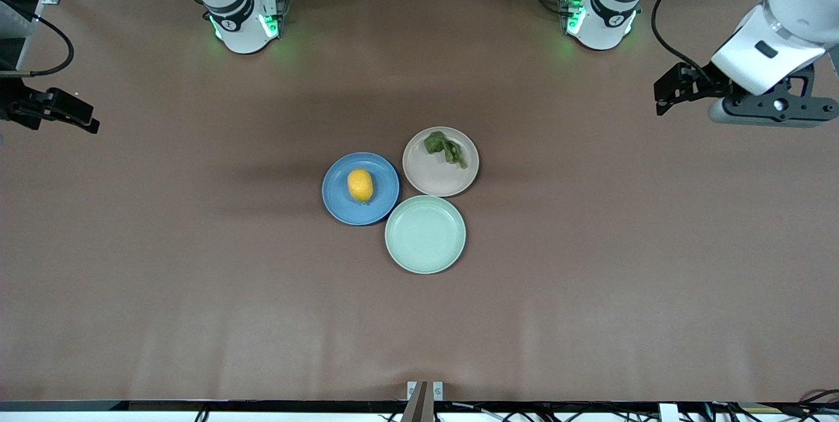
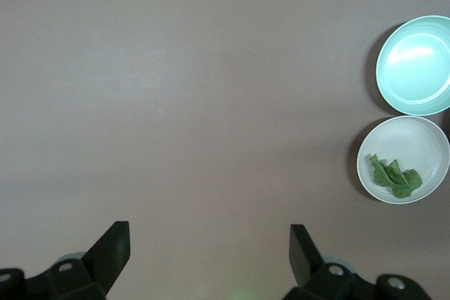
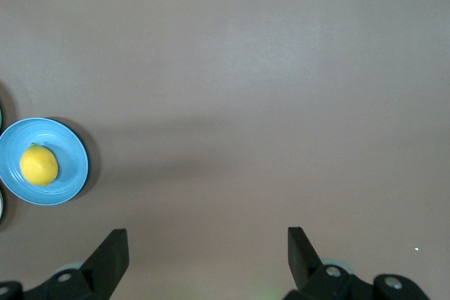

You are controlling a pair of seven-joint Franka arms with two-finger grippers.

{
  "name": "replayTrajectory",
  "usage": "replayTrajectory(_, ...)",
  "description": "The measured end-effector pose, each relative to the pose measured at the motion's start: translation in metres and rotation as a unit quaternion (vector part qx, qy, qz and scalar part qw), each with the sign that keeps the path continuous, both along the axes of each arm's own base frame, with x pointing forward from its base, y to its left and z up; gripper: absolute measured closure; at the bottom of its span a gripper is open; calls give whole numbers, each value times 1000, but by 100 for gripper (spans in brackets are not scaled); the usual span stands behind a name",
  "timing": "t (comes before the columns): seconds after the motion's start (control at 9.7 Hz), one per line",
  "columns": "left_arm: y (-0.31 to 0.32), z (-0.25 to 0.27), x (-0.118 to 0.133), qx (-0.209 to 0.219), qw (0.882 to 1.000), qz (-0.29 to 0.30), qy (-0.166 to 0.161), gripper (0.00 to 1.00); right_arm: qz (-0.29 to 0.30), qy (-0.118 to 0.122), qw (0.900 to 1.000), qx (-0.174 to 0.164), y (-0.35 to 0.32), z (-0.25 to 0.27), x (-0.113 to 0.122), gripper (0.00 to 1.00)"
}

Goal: Pick lemon and lettuce from blue and beige plates
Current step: 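Move the left gripper toward the beige plate with the lettuce, then lower the left gripper onto the lettuce while the right gripper approaches the lemon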

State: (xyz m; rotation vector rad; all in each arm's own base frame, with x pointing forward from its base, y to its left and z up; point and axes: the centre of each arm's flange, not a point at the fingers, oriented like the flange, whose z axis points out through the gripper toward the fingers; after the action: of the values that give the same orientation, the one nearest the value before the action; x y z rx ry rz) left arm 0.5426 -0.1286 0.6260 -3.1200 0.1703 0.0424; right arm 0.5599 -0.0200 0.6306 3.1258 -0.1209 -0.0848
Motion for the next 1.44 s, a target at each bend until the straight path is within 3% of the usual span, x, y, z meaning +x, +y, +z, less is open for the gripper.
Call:
replayTrajectory(0.31, -22, -31, 9, 3, 999, -18, 27, 0, 0, 0, 1000, 0, 0, 0, 0, 0)
replayTrajectory(0.83, -39, -105, 33, -48, 993, -12, 103, 0, 2, 2, 1000, 0, 3, -1, 0, 0)
replayTrajectory(1.44, -86, -176, 15, -55, 993, -45, 91, 0, 12, 6, 1000, 0, 43, -1, -1, 0)
